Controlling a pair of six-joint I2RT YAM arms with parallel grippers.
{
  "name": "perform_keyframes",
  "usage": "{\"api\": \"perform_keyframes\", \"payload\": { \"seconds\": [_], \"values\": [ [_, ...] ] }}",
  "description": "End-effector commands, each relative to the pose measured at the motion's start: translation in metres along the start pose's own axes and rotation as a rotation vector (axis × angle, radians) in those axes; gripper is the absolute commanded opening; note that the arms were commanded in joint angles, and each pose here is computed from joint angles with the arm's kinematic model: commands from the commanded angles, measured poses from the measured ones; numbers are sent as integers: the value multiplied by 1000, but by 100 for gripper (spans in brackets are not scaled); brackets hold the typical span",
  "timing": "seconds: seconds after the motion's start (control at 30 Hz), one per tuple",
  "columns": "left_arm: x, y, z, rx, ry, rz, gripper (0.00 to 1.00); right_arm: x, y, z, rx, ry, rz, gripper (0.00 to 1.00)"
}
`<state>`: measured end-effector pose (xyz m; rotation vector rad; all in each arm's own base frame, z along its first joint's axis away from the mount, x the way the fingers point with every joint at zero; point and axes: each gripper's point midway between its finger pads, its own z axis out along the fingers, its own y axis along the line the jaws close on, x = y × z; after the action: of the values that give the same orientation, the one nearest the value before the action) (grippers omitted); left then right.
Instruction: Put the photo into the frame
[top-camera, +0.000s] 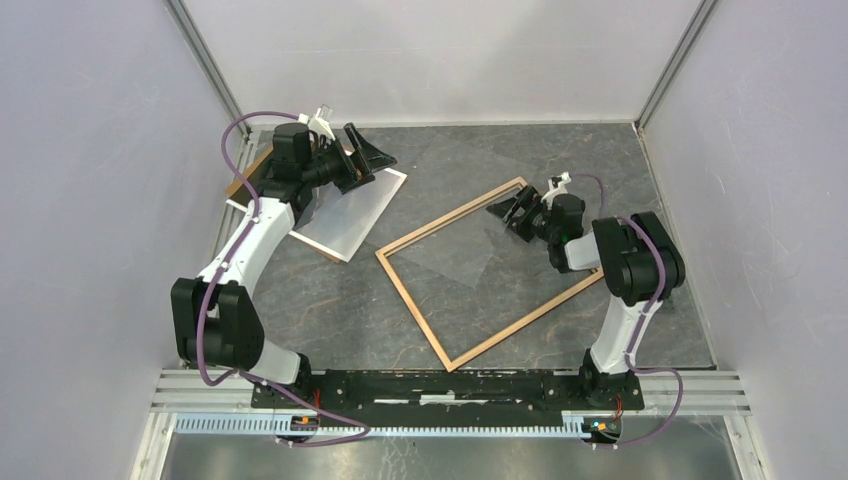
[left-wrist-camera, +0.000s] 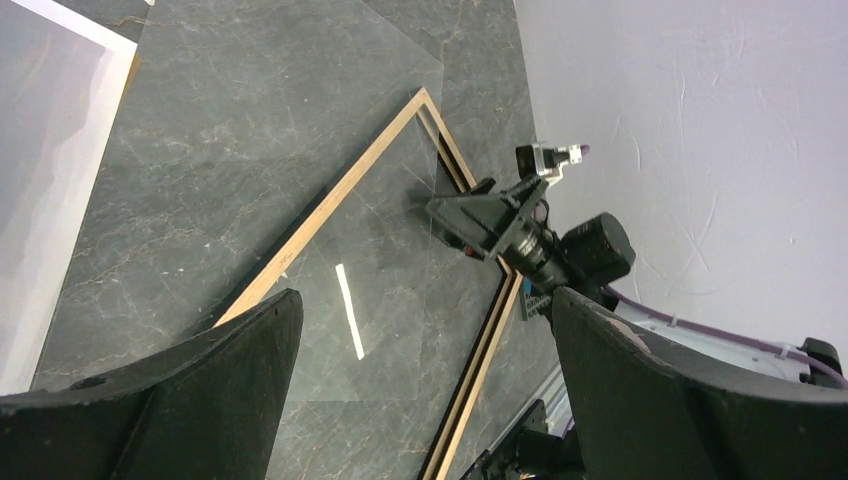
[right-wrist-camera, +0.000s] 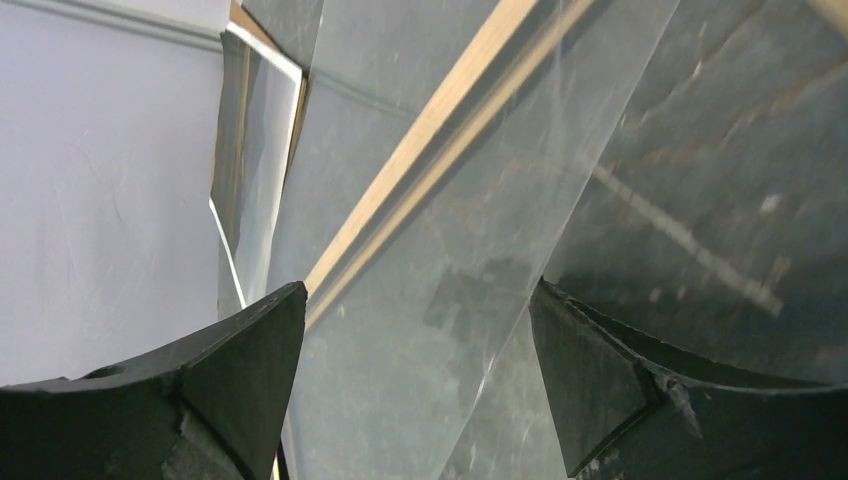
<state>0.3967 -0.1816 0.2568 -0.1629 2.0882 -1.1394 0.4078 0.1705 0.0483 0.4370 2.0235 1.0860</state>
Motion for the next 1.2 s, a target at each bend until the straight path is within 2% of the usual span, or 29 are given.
{"api": "perform_keyframes", "payload": {
  "seconds": [0.0, 0.2, 0.23, 0.43, 0.63, 0.83, 1.17],
  "values": [
    [-5, -19, -4, 59, -17, 11, 100, -20, -6, 19, -14, 12, 13, 86],
    [-4, -23, -5, 79, -16, 2, 100, -35, 3, 28, -68, -24, 72, 78],
    [-5, -24, -5, 82, -16, 1, 100, -36, 4, 28, -69, -31, 82, 73],
    [-6, -30, -8, 99, -24, 6, 100, -40, 17, 17, -115, -80, 138, 26],
    [-8, -38, -15, 114, -37, 17, 100, -44, 28, -9, -82, -152, 189, 1],
    [-10, -49, -22, 144, -52, 21, 100, -40, 29, -45, 64, -243, 237, 0],
    [-7, -58, -25, 175, -56, 24, 100, -9, 25, -78, 239, -377, 363, 0]
  ]
}}
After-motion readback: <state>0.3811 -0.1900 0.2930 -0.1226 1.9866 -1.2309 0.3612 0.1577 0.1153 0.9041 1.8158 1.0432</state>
